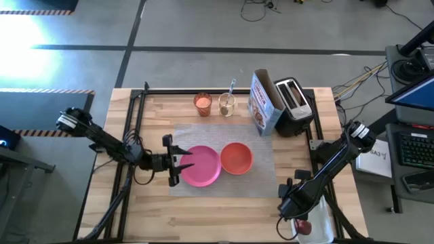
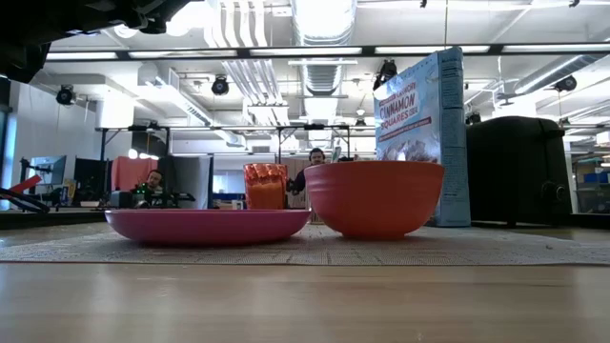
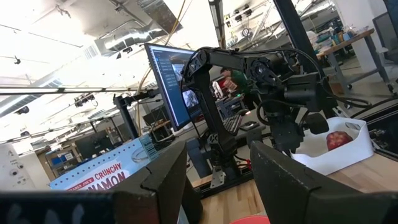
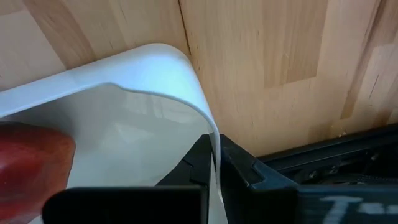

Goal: Arrange a breakfast setting
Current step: Move the white bin to the bottom right of the table

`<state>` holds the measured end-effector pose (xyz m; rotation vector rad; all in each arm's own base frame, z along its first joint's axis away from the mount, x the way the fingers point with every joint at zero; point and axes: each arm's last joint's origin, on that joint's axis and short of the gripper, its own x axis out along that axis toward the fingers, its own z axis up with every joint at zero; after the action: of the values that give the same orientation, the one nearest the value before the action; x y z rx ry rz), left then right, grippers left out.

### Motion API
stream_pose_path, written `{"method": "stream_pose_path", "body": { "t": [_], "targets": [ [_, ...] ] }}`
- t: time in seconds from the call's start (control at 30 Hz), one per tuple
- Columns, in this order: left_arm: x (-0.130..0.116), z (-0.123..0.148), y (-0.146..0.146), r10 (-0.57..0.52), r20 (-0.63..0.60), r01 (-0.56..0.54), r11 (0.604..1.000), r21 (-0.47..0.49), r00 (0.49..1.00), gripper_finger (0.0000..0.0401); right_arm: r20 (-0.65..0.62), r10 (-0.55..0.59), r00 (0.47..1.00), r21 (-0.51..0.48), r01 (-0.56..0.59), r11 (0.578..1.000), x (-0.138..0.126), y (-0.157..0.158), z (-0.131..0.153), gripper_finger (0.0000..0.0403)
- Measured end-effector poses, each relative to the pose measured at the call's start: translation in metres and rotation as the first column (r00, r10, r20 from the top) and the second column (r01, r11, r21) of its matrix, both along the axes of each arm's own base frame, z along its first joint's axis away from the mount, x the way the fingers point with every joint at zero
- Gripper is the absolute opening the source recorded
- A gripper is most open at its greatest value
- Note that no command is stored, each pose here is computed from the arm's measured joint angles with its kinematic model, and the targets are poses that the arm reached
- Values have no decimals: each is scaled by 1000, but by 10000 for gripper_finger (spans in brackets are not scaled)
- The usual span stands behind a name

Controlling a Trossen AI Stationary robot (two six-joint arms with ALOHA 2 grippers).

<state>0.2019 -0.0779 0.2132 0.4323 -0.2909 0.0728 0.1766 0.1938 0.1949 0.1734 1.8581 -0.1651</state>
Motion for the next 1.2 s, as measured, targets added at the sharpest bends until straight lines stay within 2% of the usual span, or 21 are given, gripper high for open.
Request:
{"method": "stream_pose_path", "body": {
  "t": [0.5, 0.67, 0.8, 1.03, 1.2],
  "targets": [
    [0, 0, 0, 0, 0, 0, 1000, 0, 1000, 162, -9, 17, 1000, 25, -17, 1000, 0, 1, 0, 9],
    [0, 0, 0, 0, 0, 0, 1000, 0, 1000, 162, 21, -117, 993, -48, 118, 992, 1, 0, 0, 14],
    [0, 0, 0, 0, 1, 0, 1000, 0, 1000, 162, 38, -136, 990, -49, 138, 989, 2, 0, 0, 40],
    [0, 0, 0, 0, 0, 0, 1000, 0, 1000, 162, 57, -125, 990, -28, 127, 991, 4, 2, 0, 114],
    [0, 0, 0, 0, 0, 0, 1000, 0, 1000, 162, -40, -198, 979, 10, 199, 980, 0, 2, 3, 146]
  ]
}}
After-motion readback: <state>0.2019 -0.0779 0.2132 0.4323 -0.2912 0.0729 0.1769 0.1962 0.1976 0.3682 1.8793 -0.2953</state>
